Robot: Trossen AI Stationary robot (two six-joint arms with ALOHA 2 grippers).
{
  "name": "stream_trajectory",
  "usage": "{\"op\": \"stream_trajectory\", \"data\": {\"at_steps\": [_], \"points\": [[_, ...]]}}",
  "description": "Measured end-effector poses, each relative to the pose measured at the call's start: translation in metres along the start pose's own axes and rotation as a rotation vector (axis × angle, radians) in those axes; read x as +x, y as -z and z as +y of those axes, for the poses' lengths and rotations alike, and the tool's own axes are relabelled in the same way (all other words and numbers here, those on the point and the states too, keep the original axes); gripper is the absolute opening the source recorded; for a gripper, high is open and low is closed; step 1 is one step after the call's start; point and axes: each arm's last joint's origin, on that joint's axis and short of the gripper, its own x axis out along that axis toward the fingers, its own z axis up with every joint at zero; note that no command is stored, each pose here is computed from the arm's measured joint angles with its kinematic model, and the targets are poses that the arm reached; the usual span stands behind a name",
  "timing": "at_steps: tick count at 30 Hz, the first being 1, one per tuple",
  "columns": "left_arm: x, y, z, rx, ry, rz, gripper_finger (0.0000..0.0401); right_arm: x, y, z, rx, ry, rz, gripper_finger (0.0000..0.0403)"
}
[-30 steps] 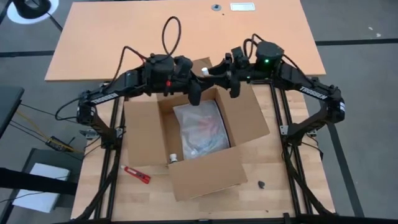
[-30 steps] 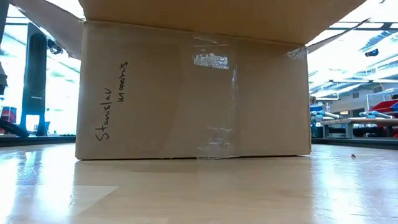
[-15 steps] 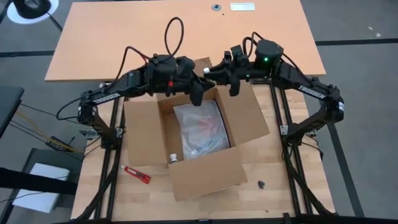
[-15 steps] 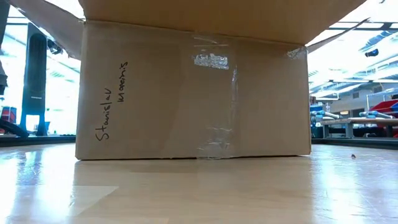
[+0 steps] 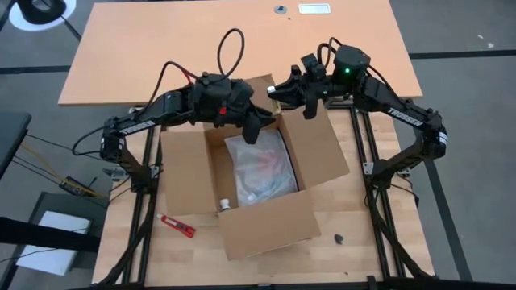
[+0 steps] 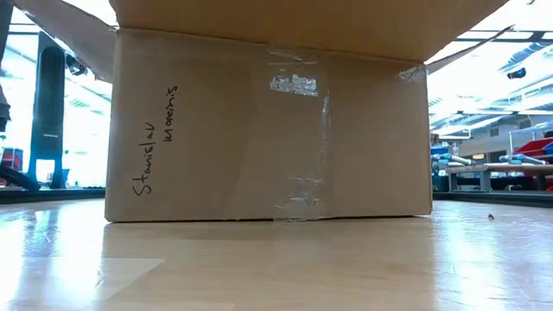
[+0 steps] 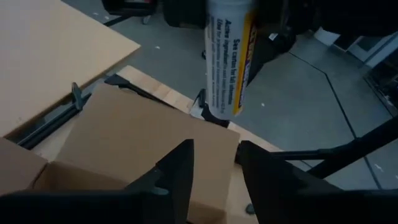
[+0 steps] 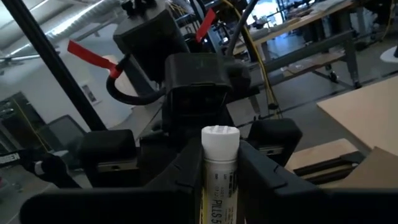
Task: Unpack boxes
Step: Put the white pill bottle into the zip bag
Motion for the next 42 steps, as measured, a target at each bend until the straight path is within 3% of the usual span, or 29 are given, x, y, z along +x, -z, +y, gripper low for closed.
{"op": "stream_trajectory", "data": {"at_steps": [22, 32, 42], "points": [[-0.0004, -0.0002, -0.0001, 0.02, -0.001, -0.002, 0.0145, 0.0, 0.0003, 0.0005, 0.015, -0.018, 0.009, 0.0068], [-0.0006, -0.0002, -0.0003, 0.02, 0.0, -0.002, 0.0145, -0.0004, 0.0016, 0.0034, 0.049, -0.129, 0.062, 0.0068], [-0.0007, -0.0003, -0.0003, 0.021, 0.0, -0.002, 0.0145, -0.0002, 0.002, 0.0043, 0.042, -0.143, 0.068, 0.0068]]}}
